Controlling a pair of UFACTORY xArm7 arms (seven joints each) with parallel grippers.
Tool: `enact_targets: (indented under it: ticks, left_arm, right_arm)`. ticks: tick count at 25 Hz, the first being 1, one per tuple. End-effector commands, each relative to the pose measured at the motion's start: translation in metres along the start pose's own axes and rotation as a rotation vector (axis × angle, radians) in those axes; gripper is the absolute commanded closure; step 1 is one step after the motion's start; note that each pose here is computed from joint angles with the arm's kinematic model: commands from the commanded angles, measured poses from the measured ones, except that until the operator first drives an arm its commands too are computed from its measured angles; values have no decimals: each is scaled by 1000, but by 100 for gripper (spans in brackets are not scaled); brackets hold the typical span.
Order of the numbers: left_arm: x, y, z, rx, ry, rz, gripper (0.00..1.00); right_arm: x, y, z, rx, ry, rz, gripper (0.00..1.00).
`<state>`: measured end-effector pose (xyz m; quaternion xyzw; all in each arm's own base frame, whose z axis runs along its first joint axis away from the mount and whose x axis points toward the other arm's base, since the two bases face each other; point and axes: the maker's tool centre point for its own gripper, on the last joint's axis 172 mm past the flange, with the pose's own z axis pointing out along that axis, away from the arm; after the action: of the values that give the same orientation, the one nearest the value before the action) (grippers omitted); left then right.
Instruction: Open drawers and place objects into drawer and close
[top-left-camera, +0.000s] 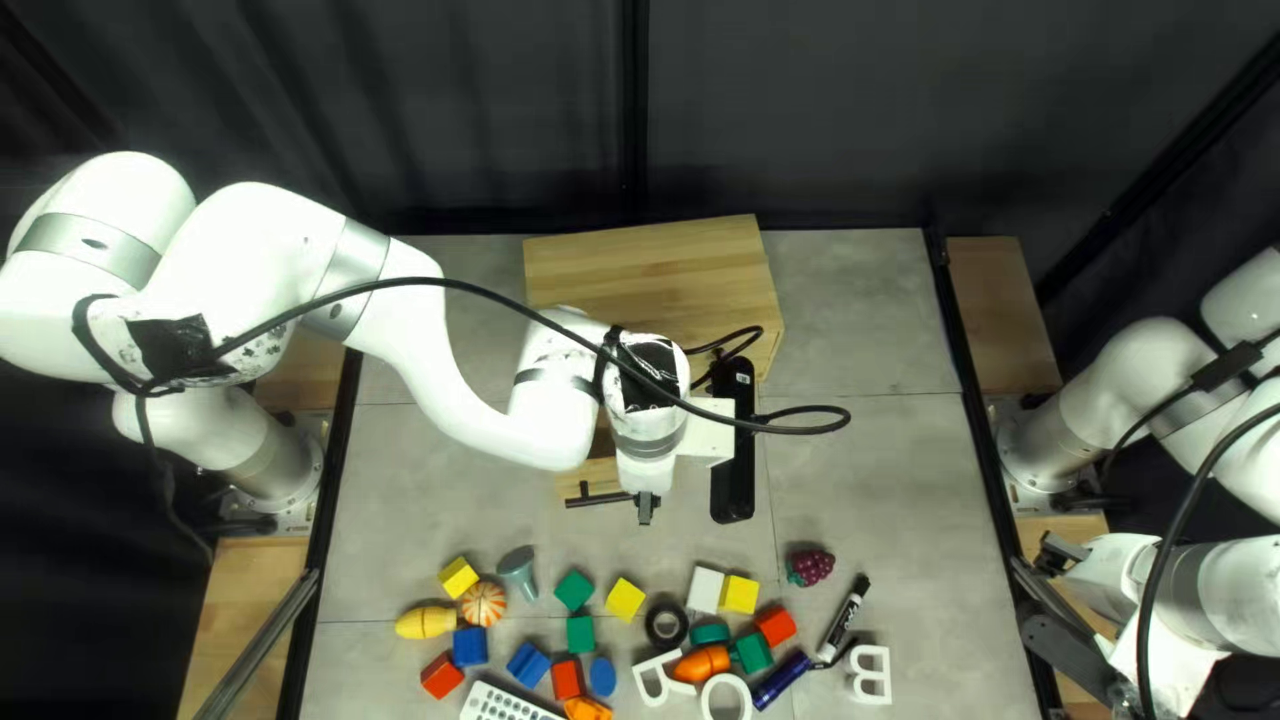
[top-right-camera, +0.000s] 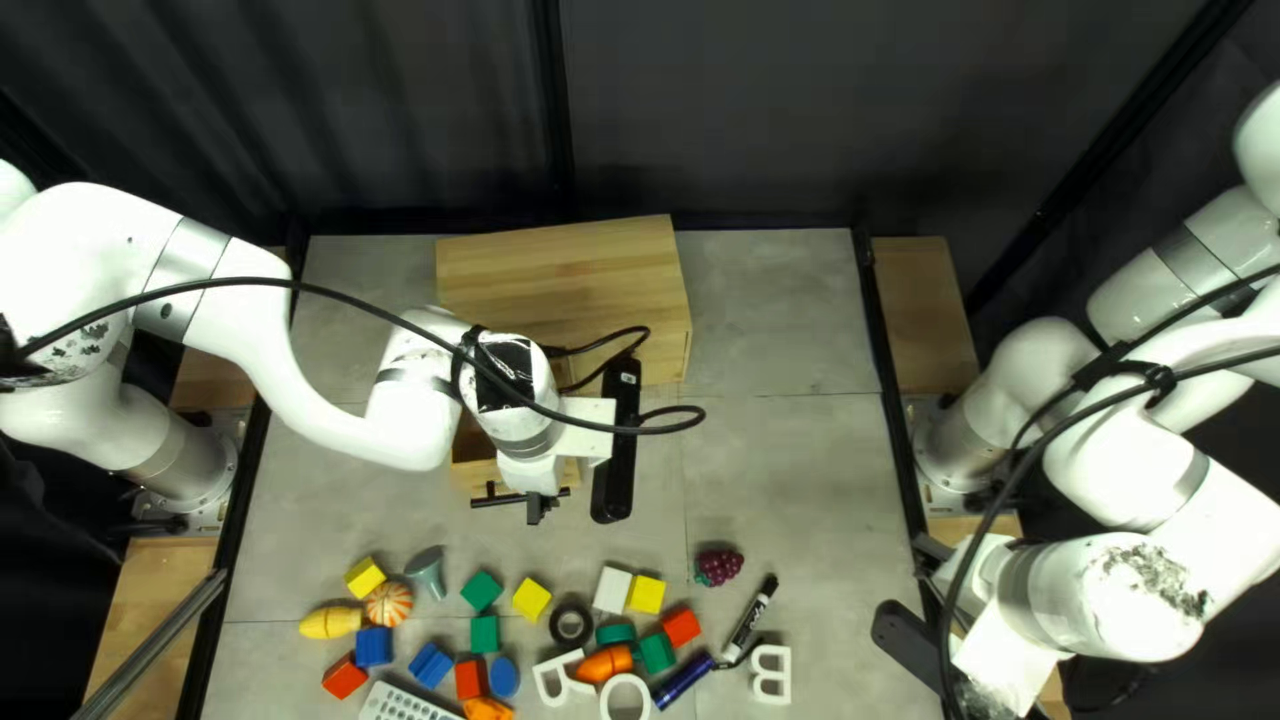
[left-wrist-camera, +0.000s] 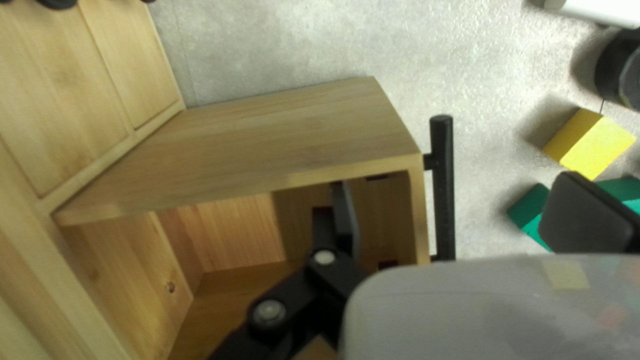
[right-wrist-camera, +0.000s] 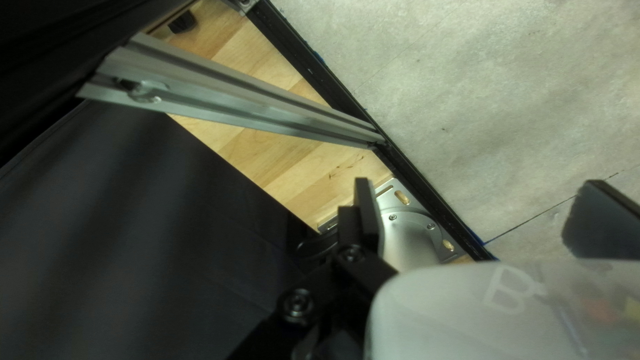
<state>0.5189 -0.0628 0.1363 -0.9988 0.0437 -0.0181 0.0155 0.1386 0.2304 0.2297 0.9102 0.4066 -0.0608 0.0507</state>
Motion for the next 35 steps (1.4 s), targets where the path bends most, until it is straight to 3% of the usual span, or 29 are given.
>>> enact_targets:
  ticks: [1,18,35]
  left_arm:
    - [1,0,0,-1,1,-3,0]
    - [-29,4,-6,-11,-11,-18,0]
    - [-31,24,3,-109,-52,-79,0]
  right_arm:
    - [0,0,0,0,0,0,0]
    - [0,0,0,0,0,0,0]
    - [0,0,0,0,0,0,0]
